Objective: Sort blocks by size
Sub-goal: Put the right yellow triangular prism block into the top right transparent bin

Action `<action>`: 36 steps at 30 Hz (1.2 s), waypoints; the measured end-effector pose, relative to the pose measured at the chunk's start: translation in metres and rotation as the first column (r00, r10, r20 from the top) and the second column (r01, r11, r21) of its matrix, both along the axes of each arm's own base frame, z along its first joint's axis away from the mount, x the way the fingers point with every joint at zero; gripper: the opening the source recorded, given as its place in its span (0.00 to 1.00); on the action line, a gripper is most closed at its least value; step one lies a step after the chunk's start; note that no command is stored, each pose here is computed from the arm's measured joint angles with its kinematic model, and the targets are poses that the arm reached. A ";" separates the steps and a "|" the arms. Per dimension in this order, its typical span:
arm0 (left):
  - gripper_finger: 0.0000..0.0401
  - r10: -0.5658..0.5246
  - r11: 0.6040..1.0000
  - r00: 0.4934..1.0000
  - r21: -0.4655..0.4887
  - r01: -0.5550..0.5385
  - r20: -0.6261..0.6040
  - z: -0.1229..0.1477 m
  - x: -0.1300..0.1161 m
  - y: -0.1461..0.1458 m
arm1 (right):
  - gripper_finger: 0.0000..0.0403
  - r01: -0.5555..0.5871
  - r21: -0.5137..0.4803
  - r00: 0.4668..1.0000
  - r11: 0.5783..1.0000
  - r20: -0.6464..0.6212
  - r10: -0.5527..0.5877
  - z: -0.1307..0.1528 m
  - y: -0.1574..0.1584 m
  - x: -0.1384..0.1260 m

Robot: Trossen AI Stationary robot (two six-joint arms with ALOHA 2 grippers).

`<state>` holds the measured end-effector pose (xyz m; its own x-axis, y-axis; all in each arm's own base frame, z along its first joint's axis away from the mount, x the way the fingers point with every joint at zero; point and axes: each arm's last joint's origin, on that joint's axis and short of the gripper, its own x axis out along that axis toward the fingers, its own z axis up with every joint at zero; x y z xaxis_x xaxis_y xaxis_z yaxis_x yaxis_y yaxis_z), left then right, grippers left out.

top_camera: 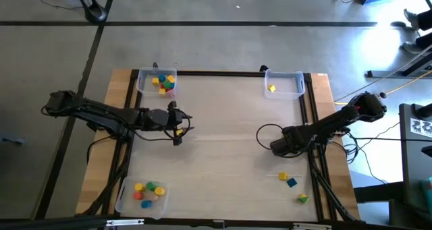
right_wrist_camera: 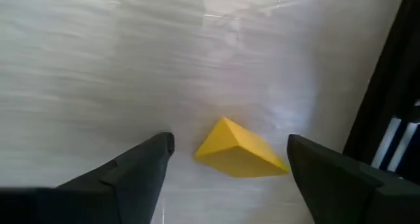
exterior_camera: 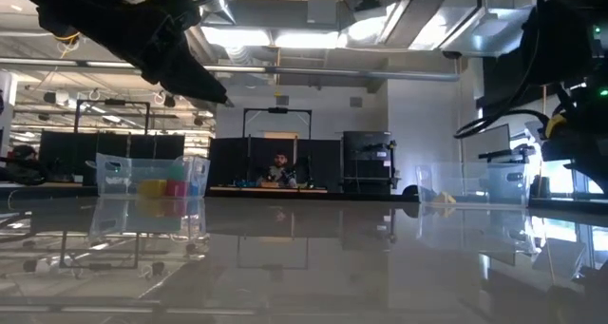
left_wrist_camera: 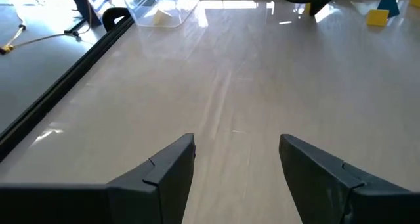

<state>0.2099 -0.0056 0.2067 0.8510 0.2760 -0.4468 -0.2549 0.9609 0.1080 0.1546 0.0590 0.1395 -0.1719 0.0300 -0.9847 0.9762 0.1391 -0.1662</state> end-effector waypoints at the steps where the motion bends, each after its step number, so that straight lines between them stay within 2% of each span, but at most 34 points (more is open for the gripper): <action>1: 0.52 0.003 1.000 1.000 0.000 -0.003 0.001 0.000 0.000 0.001 | 0.74 0.000 0.001 1.000 1.000 0.004 0.000 0.000 0.000 0.000; 9: 0.52 0.010 1.000 1.000 -0.008 -0.010 0.005 0.000 0.000 0.001 | 0.48 -0.002 0.005 0.999 1.000 0.042 0.002 -0.001 0.001 0.004; 12: 0.52 0.010 1.000 1.000 -0.009 -0.010 0.005 0.000 0.000 0.001 | 0.42 -0.011 -0.024 0.998 1.000 0.058 0.013 -0.001 0.000 0.005; 24: 0.52 0.006 1.000 1.000 -0.001 -0.006 0.003 0.000 0.000 0.001 | 0.40 -0.091 -0.055 0.992 0.994 0.085 0.095 0.001 0.000 0.008; 28: 0.52 0.005 1.000 1.000 0.000 -0.005 0.002 0.000 0.000 0.001 | 0.39 -0.134 -0.125 0.986 0.983 0.087 0.145 0.012 -0.001 0.015; 36: 0.52 0.006 1.000 1.000 0.000 -0.006 0.003 0.000 0.000 0.001 | 0.39 -0.206 -0.204 0.966 0.957 0.112 0.232 0.039 -0.010 0.032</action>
